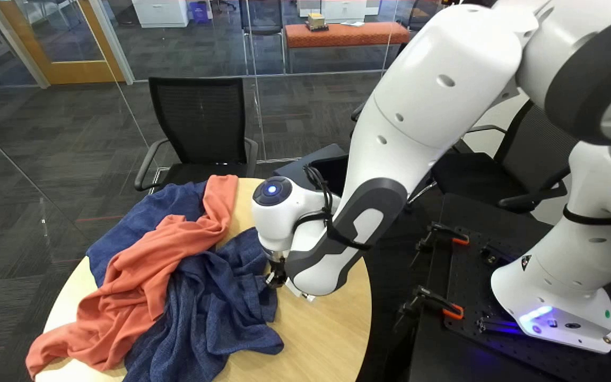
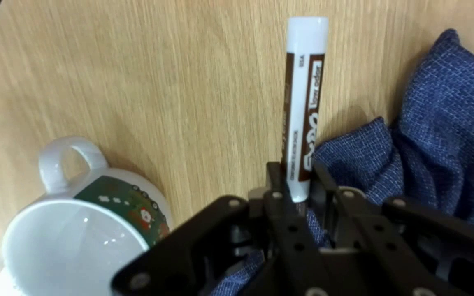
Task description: Get the marker from the table and place it in the mug
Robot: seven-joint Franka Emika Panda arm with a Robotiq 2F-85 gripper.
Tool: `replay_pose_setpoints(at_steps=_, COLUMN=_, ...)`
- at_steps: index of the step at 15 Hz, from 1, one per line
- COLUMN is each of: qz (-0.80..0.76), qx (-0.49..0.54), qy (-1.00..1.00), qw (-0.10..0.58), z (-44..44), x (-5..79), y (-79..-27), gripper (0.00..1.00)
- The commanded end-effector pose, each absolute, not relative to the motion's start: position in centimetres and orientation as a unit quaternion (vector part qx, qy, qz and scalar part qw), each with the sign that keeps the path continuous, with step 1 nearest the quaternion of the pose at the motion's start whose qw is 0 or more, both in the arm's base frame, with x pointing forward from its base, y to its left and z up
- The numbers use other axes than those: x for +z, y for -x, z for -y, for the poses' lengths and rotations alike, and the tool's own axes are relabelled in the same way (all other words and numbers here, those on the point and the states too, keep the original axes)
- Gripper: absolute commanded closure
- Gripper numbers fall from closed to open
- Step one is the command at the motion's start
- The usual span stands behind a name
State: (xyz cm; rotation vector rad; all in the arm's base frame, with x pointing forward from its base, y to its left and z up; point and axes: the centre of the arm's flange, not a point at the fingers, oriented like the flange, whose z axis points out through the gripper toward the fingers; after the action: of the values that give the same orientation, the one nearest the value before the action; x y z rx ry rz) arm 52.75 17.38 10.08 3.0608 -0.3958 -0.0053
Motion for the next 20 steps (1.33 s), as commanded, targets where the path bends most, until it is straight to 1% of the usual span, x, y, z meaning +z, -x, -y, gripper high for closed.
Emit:
replay_pose_setpoints(at_steps=1, qz=0.124, qx=-0.004, qy=-0.992, qw=0.030, z=-17.0, x=16.4, y=-51.9, gripper=0.95)
replay_pose_setpoints(at_steps=7, qz=0.092, qx=0.016, qy=-0.995, qw=0.020, z=-16.5, x=23.0, y=-51.8, gripper=0.95)
replay_pose_setpoints(at_steps=11, qz=0.069, qx=0.018, qy=-0.997, qw=-0.009, z=-16.1, x=25.6, y=-51.2, gripper=0.95)
replay_pose_setpoints(at_steps=12, qz=0.082, qx=0.029, qy=-0.996, qw=0.004, z=-17.0, x=23.7, y=-52.6, gripper=0.81)
replay_pose_setpoints(at_steps=18, qz=0.073, qx=0.027, qy=-0.997, qw=-0.002, z=-16.8, x=24.6, y=-51.9, gripper=0.81)
replay_pose_setpoints(at_steps=19, qz=0.073, qx=0.027, qy=-0.997, qw=-0.002, z=-16.8, x=24.6, y=-51.9, gripper=0.95)
replay_pose_setpoints(at_steps=20, qz=0.081, qx=0.038, qy=-0.996, qw=0.006, z=-16.8, x=24.4, y=-52.0, gripper=0.95)
